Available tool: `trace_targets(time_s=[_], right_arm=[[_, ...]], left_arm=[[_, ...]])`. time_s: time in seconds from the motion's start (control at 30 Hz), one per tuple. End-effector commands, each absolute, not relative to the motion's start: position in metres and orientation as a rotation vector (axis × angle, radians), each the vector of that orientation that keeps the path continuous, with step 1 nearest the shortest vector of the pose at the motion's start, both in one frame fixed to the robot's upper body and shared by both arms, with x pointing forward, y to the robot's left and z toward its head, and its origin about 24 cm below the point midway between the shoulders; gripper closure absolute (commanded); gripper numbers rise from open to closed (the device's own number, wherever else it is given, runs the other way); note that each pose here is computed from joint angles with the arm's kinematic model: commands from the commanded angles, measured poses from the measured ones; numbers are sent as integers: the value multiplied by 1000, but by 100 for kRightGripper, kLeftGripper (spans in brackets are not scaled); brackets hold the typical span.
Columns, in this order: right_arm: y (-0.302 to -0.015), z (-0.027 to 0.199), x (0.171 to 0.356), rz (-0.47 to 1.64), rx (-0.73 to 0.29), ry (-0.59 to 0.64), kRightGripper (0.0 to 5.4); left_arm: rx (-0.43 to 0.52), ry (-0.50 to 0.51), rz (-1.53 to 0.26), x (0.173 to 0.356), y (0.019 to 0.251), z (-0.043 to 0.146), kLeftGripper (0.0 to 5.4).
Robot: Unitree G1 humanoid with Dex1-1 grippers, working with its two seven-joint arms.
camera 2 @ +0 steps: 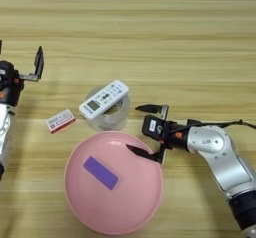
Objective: Move the objects on the table
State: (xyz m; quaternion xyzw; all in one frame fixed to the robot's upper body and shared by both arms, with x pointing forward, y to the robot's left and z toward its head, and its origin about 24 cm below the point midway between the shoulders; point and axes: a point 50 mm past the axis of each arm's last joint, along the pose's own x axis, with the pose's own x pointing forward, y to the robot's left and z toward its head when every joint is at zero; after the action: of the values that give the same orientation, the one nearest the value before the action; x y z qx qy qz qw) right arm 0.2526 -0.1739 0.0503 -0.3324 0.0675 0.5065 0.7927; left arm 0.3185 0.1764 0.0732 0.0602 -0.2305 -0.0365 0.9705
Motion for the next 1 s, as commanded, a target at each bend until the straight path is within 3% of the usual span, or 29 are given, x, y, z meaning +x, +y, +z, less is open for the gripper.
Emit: trace_targets(time_s=[0.03,0.67,1.0], right_arm=[[-172,49,256,1058,-739,161,0],[-176,59,286,830,-758,103,0],[-173,68,288,829,-718,55,0]], left_arm=[[128,-484,-82,321,177,78,3],[126,-484,-87,322,176,77,3],[123,-482,-88,322,176,77,3]])
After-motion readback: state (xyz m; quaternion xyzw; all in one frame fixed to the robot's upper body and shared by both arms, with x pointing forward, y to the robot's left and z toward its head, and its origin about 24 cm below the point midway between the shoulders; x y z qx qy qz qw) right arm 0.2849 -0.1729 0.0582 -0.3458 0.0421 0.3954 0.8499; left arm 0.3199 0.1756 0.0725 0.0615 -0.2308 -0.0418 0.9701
